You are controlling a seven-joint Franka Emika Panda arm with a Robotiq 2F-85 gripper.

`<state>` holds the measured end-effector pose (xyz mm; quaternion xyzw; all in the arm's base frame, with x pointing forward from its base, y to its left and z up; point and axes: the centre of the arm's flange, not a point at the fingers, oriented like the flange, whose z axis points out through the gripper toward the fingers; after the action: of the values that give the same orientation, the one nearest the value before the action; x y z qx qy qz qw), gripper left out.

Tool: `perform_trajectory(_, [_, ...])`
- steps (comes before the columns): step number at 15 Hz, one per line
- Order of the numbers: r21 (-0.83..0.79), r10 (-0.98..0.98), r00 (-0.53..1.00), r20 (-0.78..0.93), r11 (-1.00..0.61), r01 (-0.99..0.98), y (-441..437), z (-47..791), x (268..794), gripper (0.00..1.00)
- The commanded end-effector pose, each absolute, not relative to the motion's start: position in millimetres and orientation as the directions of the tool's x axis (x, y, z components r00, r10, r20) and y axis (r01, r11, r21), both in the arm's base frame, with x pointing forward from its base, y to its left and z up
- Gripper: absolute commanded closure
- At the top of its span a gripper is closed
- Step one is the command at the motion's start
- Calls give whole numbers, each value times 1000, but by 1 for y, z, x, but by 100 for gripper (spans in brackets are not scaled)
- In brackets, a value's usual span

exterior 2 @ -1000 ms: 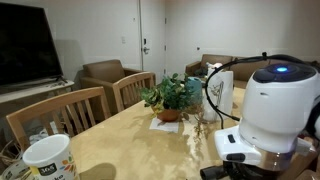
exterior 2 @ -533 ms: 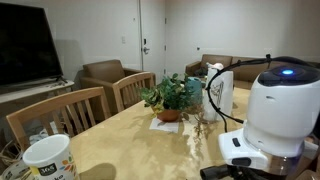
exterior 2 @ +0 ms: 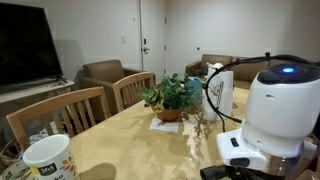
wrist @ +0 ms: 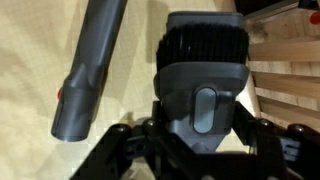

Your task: Move the grey gadget to the right

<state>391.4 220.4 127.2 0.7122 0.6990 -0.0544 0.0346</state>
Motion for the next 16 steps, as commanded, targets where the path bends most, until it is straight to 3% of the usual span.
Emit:
perform_trajectory(1, [-15,990,16,-142,-18,1000,225,142,395,57])
perform_trajectory(16, [2,992,9,-124,-9,1000,233,144,412,57])
